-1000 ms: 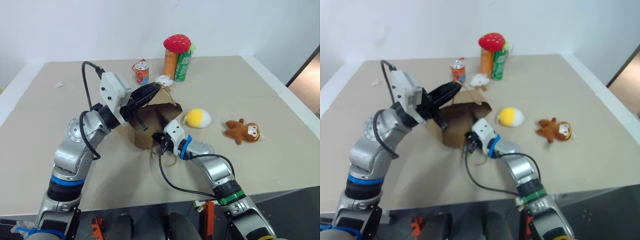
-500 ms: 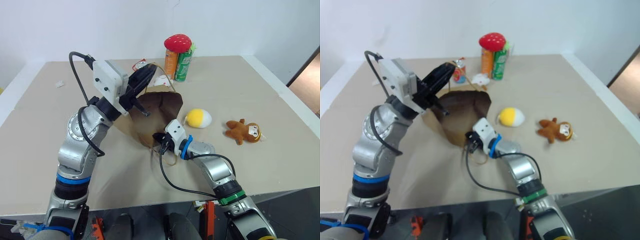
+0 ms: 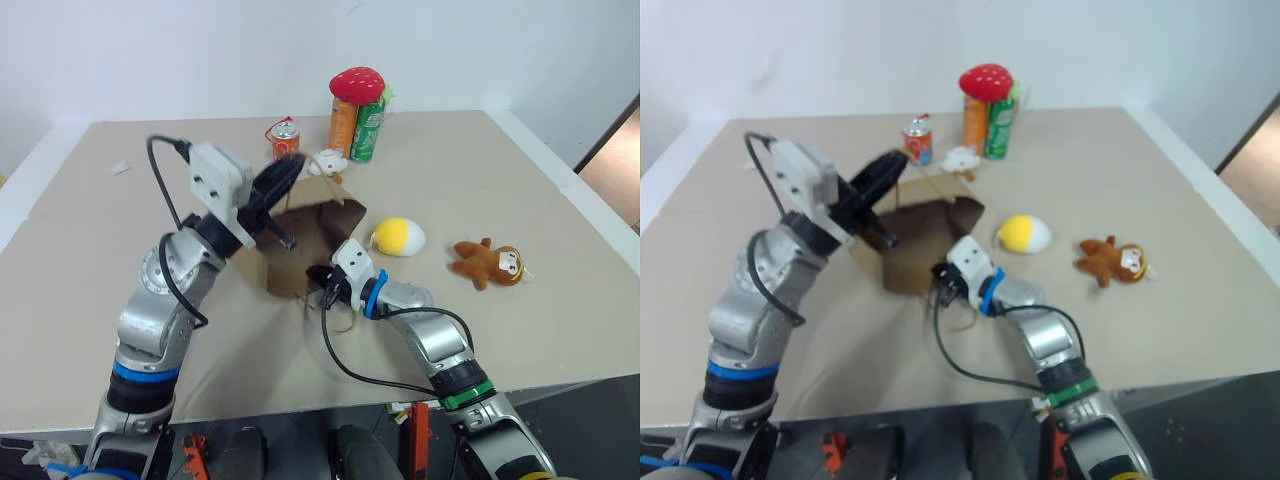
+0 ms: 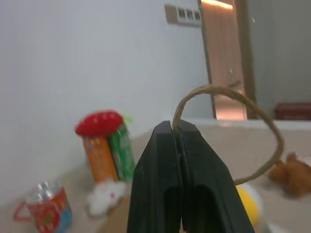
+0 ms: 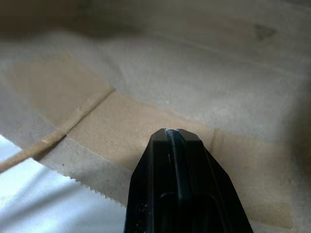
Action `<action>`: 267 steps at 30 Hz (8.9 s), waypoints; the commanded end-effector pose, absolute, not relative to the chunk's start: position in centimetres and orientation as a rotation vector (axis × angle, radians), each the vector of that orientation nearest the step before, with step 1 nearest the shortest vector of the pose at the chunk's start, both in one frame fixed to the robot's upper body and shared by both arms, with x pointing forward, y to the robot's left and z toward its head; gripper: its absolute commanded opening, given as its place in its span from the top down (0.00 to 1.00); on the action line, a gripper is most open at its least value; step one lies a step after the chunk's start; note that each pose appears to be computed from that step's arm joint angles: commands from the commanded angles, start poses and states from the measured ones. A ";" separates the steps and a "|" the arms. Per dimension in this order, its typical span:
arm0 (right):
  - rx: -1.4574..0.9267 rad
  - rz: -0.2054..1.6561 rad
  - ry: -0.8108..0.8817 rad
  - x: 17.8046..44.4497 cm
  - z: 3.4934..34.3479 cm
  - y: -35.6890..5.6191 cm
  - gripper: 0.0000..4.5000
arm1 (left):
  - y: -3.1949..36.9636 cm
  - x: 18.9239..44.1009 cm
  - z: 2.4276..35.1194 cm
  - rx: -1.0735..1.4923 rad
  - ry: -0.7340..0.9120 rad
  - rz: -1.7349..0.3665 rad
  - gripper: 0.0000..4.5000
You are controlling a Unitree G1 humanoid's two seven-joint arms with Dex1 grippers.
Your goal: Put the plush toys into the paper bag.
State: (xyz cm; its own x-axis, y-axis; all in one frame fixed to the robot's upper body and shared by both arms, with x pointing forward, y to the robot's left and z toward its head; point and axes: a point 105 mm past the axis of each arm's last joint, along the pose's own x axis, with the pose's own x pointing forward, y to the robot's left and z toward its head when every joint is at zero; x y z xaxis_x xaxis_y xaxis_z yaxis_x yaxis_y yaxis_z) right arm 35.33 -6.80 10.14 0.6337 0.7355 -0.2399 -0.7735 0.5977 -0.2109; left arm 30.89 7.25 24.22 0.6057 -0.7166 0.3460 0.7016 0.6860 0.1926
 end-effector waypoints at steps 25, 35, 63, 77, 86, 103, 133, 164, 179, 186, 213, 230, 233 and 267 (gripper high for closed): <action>-0.352 0.620 0.025 40.0 16.2 -17.7 0.02 | 7.6 28.7 24.4 -0.041 -0.364 -0.921 1.00; -0.365 0.594 0.082 41.6 13.8 -18.3 0.47 | 7.7 28.7 24.6 -0.030 -0.372 -0.901 1.00; -0.261 1.113 -0.051 32.9 19.1 -7.2 0.90 | 7.4 28.8 24.9 -0.030 -0.392 -0.868 1.00; -0.282 1.020 -0.104 36.0 18.4 -3.9 0.73 | 7.0 28.6 25.0 -0.039 -0.394 -0.867 1.00; -0.253 1.103 -0.113 32.9 20.1 -5.7 0.02 | 7.2 28.9 24.9 -0.032 -0.390 -0.859 1.00; -0.259 0.207 0.038 36.6 20.7 -27.3 0.02 | 7.3 28.9 24.7 -0.037 -0.381 -0.877 1.00; -0.200 0.221 0.132 35.5 16.3 -27.6 0.83 | 6.9 29.0 24.7 -0.040 -0.379 -0.887 1.00; -0.198 0.891 -0.069 37.0 17.0 -2.8 0.83 | 6.7 28.8 24.7 -0.040 -0.381 -0.879 1.00; -0.204 1.010 -0.105 34.3 17.8 -3.5 0.15 | 6.7 28.7 24.6 -0.039 -0.379 -0.872 1.00; -0.153 1.074 -0.041 30.6 19.1 -7.8 0.15 | 6.9 28.8 24.5 -0.033 -0.373 -0.877 1.00; -0.179 0.977 0.225 30.9 10.8 -9.7 0.72 | 6.8 28.8 24.5 -0.022 -0.371 -0.882 1.00; -0.221 1.072 -0.030 30.7 21.0 -12.8 0.99 | 7.3 29.3 25.5 0.050 -0.404 -0.885 1.00; -0.237 1.095 -0.039 30.2 24.5 -14.5 0.99 | 7.6 29.6 26.4 0.059 -0.422 -0.881 1.00; -0.298 0.873 -0.154 34.6 27.1 -17.5 0.36 | 8.1 30.8 24.4 0.003 -0.318 -0.865 0.51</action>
